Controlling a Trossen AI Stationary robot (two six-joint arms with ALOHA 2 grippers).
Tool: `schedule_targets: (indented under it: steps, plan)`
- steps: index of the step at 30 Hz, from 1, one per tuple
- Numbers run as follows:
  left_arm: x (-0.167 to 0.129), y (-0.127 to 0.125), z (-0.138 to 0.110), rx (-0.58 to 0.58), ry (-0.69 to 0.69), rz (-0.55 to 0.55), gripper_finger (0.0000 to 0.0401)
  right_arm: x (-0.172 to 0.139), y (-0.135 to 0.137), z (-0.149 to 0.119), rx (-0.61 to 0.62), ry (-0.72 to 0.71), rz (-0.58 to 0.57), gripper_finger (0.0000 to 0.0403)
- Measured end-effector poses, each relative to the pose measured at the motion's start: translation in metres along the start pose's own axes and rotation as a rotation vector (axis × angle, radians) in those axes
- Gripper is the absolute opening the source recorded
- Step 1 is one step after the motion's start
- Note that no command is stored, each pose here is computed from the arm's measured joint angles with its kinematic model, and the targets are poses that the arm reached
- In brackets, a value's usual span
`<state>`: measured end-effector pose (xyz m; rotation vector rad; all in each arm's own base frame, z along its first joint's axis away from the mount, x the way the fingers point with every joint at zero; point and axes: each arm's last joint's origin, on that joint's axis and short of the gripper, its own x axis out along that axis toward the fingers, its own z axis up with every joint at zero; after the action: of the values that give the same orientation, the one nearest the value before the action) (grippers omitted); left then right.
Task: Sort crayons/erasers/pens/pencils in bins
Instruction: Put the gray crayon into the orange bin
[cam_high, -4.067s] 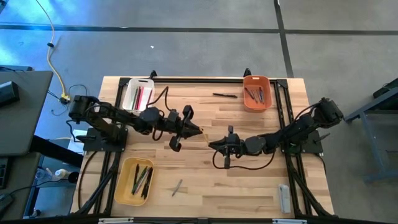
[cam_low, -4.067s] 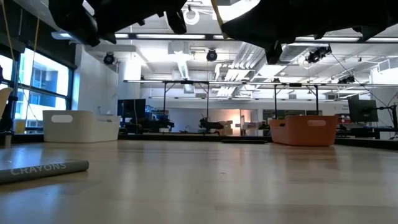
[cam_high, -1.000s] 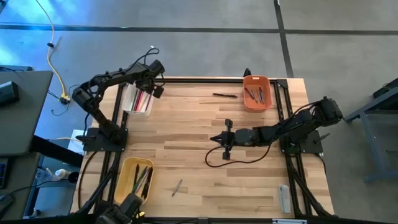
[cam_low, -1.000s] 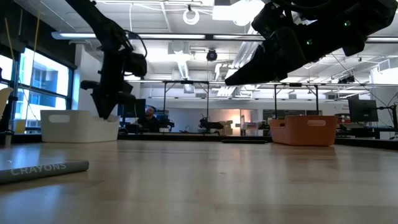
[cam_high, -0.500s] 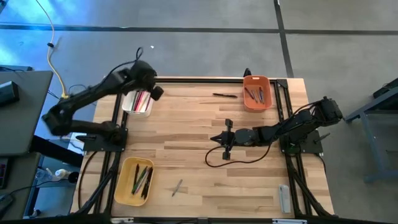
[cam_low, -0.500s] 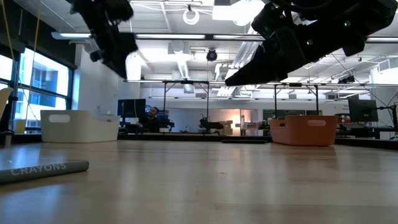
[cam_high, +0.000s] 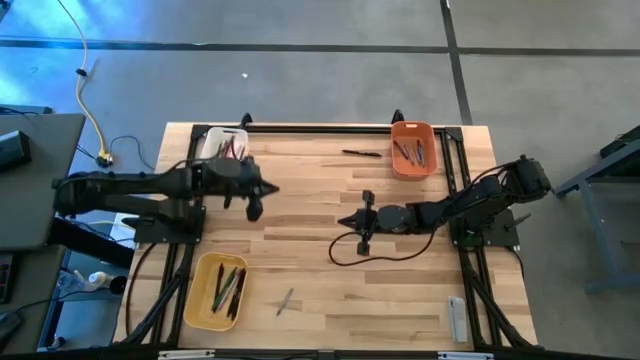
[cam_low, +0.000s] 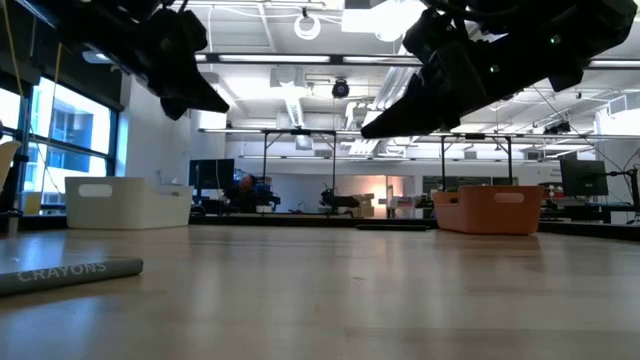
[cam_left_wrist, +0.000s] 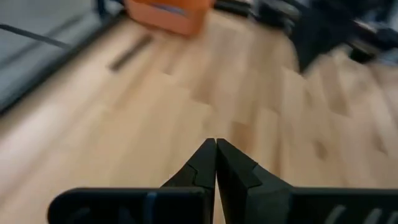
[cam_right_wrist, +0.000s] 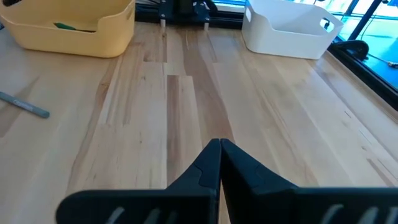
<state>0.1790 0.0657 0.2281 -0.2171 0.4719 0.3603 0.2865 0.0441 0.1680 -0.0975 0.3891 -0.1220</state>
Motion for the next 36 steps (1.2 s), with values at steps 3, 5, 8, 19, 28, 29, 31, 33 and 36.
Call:
schedule_targets:
  steps: [3, 5, 8, 19, 28, 29, 31, 33, 36]
  plan:
    - [0.003, -0.019, -0.005, 0.004, 0.033, -0.061, 0.0, 0.0, -0.001, 0.0, 0.017, 0.002, -0.002, 0.0]
    - [0.003, -0.032, -0.008, 0.005, 0.035, -0.067, 0.0, 0.0, 0.0, 0.0, 0.022, 0.003, -0.002, 0.0]
    - [0.003, -0.05, -0.014, -0.012, 0.05, -0.071, 0.0, 0.003, -0.001, -0.004, 0.014, 0.023, -0.005, 0.0]
    - [0.005, -0.111, -0.008, -0.071, 0.218, -0.076, 0.0, 0.036, -0.004, -0.021, 0.002, -0.13, 0.177, 0.0]
    - [0.009, -0.169, 0.002, -0.143, 0.438, -0.017, 0.0, 0.033, -0.005, -0.03, -0.027, -0.241, 0.229, 0.0]
    - [0.01, -0.175, 0.002, -0.153, 0.463, 0.003, 0.0, 0.028, -0.006, -0.034, -0.026, -0.265, 0.227, 0.0]
    - [0.012, -0.186, 0.002, -0.193, 0.495, 0.031, 0.0, 0.017, -0.009, -0.042, -0.018, -0.31, 0.224, 0.0]
    - [0.014, -0.196, 0.001, -0.229, 0.532, 0.067, 0.0, 0.004, -0.012, -0.049, -0.009, -0.365, 0.218, 0.0]
    - [0.019, -0.212, -0.002, -0.295, 0.571, 0.103, 0.0, -0.013, -0.016, -0.055, 0.004, -0.452, 0.212, 0.0]
